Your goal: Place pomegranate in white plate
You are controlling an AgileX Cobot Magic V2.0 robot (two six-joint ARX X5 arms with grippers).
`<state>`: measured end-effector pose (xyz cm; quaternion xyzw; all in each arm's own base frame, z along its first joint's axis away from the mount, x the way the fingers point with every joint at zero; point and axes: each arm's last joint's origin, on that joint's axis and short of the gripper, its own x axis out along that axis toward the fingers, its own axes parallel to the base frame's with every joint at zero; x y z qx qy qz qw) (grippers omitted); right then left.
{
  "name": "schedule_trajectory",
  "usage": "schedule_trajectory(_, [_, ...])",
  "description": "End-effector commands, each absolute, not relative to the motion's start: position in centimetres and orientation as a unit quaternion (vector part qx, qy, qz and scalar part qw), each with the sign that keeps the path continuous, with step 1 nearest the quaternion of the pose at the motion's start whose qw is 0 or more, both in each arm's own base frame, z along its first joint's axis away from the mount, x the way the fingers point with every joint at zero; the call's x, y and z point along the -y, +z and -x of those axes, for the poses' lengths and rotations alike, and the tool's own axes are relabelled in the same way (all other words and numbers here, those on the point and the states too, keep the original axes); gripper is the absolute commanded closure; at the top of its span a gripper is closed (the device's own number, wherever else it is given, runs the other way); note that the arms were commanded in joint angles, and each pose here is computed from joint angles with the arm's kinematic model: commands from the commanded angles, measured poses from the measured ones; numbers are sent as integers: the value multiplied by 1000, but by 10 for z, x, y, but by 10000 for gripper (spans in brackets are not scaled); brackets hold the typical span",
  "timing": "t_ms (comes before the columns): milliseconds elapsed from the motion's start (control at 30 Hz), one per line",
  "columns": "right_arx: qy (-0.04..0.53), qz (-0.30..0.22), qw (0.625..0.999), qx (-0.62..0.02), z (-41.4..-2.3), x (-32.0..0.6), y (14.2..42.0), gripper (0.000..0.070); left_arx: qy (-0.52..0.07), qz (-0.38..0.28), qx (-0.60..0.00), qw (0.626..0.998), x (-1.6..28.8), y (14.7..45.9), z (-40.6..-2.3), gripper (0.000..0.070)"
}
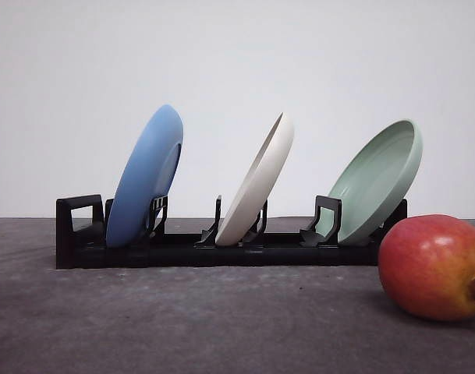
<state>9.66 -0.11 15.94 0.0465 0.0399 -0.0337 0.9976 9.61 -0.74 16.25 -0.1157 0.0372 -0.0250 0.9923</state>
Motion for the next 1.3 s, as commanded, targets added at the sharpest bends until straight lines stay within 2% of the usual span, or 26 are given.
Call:
schedule_trajectory(0, [-32, -143, 989, -20, -97, 1, 164, 700, -24, 153, -30, 987, 7, 169, -95, 696])
schedule_trajectory(200, [-11, -222, 975, 10, -90, 0, 204, 700, -33, 178, -19, 983, 9, 201, -95, 696])
schedule_trajectory(300, [20, -231, 973, -9, -86, -2, 233, 700, -56, 178, -31, 982, 11, 223, -98, 696])
schedule_trajectory(400, [52, -216, 974, -47, -85, -4, 263, 700, -100, 165, -58, 979, 16, 248, -104, 696])
schedule_trajectory(533, [114, -159, 976, -95, -90, -8, 300, 700, -189, 130, -116, 966, 26, 275, -115, 697])
schedule_trajectory(700, [239, -98, 957, -135, -105, -15, 334, 700, -308, 93, -149, 935, 39, 307, -128, 698])
schedule_trajectory(800, [300, -80, 940, -145, -112, -18, 345, 700, -372, 81, -145, 913, 45, 321, -134, 700])
schedule_trajectory(900, [344, -84, 925, -141, -114, -20, 349, 700, -413, 81, -149, 895, 52, 330, -141, 700])
schedule_trajectory(1100, [355, -84, 921, -137, -115, -21, 350, 700, -450, 70, -118, 883, 61, 339, -143, 698])
schedule_trajectory(1167, [355, -84, 921, -137, -115, -21, 350, 700, -455, 68, -113, 880, 63, 340, -143, 656])
schedule_trajectory(1233, [355, -84, 921, -137, -115, -21, 350, 683, -459, 68, -114, 879, 64, 340, -142, 560])
schedule_trajectory(1267, [355, -84, 921, -137, -115, -21, 350, 639, -460, 68, -116, 878, 65, 340, -142, 493])
